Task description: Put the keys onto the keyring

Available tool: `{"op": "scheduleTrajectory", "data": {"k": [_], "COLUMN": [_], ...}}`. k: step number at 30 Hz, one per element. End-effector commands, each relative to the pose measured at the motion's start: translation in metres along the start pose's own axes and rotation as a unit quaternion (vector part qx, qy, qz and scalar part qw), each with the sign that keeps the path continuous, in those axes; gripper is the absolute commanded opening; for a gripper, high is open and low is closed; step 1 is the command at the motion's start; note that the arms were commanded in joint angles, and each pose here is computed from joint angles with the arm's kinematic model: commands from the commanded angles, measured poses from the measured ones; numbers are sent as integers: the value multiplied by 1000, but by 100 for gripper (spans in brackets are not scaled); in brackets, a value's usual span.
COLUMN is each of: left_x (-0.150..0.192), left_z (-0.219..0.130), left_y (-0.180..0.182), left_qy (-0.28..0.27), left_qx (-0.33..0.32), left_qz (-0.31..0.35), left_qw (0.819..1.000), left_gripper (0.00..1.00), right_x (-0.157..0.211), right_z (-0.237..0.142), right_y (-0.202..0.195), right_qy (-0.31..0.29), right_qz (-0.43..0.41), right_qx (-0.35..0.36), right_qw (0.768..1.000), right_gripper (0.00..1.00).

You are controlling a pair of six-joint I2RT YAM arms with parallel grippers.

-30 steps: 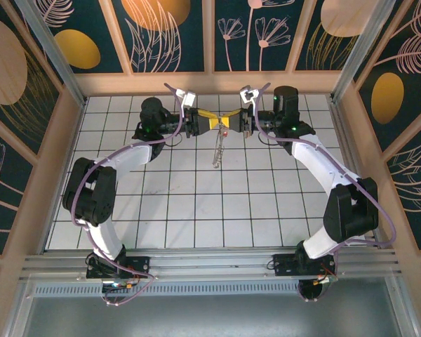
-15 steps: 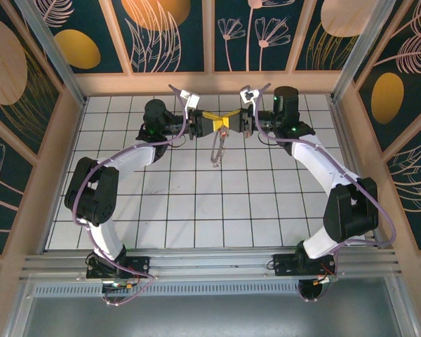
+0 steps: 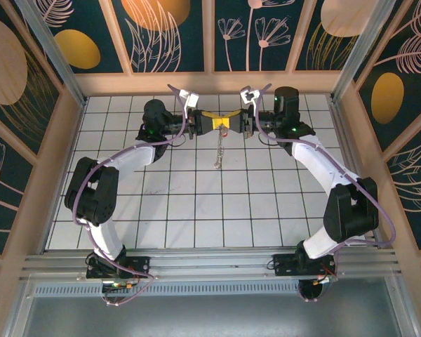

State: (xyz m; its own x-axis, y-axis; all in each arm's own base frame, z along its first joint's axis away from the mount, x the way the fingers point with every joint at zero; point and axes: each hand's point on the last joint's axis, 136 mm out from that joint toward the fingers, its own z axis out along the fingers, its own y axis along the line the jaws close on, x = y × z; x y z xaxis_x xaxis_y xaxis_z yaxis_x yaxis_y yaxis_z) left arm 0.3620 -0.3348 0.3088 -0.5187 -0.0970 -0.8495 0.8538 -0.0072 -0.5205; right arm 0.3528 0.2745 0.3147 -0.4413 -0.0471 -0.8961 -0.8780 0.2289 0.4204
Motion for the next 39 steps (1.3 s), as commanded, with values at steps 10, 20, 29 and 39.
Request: {"op": "scheduleTrajectory", "data": {"k": [10,20,29,39], "left_x": [4,-17,-26,-29], "left_z": [7,2,1,0], "left_y": [-24,-28,-37,-41], "left_qy": [11,-48,-59,-60], "left_qx": [40,16,24,28], "left_qz": [37,43,48,51], "left_qw": [998,998,997,996], "left_gripper": [0,0,0,0], "right_x": [-17,-36,-4,15], "right_z": [-5,-45,-51,-31], "right_y": [6,18,20,22], "right_qy": [-25,-89,-96,-81], "right_qz": [-16,-22,-2,5], "right_qx": [1,35,25,-3], "right_qw": [1000,995,995,997], "right_gripper": [0,40,47,49]}}
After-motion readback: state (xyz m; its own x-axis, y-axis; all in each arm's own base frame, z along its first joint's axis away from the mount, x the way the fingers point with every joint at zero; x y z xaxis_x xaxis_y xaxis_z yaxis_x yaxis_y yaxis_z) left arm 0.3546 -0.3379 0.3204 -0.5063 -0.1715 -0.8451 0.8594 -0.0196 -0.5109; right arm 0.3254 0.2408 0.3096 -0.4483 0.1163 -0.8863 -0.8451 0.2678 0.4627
